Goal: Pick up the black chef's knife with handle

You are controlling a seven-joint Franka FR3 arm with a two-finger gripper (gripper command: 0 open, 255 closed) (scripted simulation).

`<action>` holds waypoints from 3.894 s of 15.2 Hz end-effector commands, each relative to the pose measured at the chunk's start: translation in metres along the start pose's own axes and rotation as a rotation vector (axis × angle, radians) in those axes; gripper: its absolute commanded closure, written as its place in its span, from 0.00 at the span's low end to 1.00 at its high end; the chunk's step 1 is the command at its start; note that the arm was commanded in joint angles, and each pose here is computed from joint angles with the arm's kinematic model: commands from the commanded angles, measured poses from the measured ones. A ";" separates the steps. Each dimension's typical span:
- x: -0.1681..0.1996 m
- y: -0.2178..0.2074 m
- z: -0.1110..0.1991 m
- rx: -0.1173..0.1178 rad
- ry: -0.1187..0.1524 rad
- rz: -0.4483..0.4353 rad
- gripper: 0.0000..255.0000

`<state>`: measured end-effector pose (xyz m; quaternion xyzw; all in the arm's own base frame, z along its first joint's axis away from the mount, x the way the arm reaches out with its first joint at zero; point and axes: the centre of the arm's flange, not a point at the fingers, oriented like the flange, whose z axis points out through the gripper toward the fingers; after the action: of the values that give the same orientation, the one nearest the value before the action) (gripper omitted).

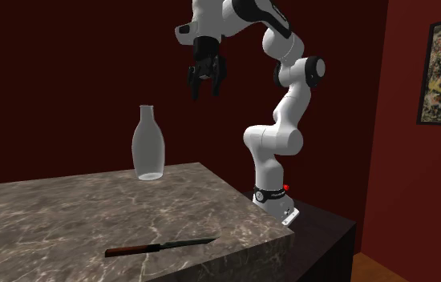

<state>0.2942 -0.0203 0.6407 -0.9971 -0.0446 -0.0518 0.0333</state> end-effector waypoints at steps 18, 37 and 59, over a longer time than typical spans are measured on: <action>0.122 -0.080 0.161 0.086 0.022 0.034 0.00; 0.196 -0.132 0.296 0.139 0.036 0.055 0.00; 0.202 -0.136 0.238 0.139 0.036 0.055 1.00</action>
<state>0.5064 0.1490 0.4294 -0.9921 -0.0201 -0.0657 0.1048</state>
